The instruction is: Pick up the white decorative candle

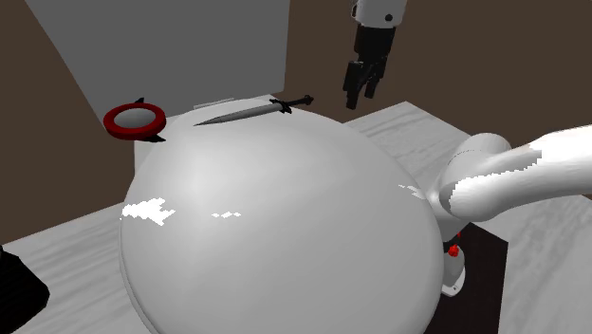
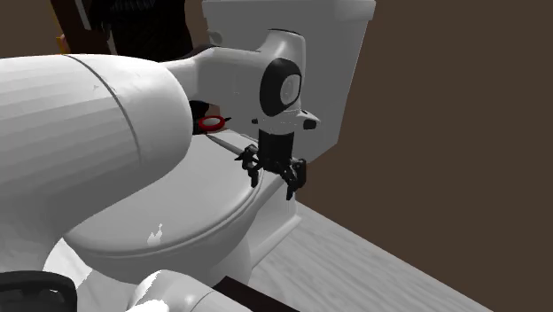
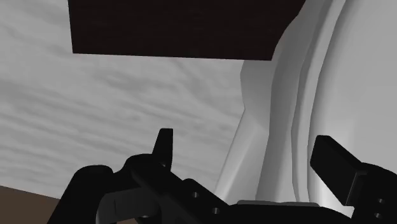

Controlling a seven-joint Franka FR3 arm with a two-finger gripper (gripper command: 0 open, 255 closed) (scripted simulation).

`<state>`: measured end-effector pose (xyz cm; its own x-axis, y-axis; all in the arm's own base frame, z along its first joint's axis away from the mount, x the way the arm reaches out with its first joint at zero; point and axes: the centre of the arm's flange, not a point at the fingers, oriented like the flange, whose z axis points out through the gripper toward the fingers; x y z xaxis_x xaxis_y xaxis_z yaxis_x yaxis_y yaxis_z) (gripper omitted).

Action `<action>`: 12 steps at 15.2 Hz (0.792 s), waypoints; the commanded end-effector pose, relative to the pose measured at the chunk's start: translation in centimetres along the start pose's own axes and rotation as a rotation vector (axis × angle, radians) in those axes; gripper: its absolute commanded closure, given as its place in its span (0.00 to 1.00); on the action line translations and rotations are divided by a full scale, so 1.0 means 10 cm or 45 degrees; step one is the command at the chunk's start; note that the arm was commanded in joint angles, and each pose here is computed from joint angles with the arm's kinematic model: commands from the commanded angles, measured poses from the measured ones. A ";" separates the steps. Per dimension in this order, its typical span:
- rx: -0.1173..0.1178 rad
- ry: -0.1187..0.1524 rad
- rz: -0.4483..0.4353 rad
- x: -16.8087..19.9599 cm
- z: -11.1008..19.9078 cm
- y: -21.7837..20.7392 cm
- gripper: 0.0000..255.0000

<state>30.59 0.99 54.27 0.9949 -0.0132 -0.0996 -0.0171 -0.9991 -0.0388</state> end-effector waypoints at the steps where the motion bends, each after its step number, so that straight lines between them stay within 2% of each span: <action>1: 0.000 0.000 0.000 0.00 0.00 0.00 0.00; 12: 0.017 0.052 -0.596 0.87 -0.36 -1.01 0.00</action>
<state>39.29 9.76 57.22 0.9175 0.3960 -0.0365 0.3923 -0.9163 -0.0800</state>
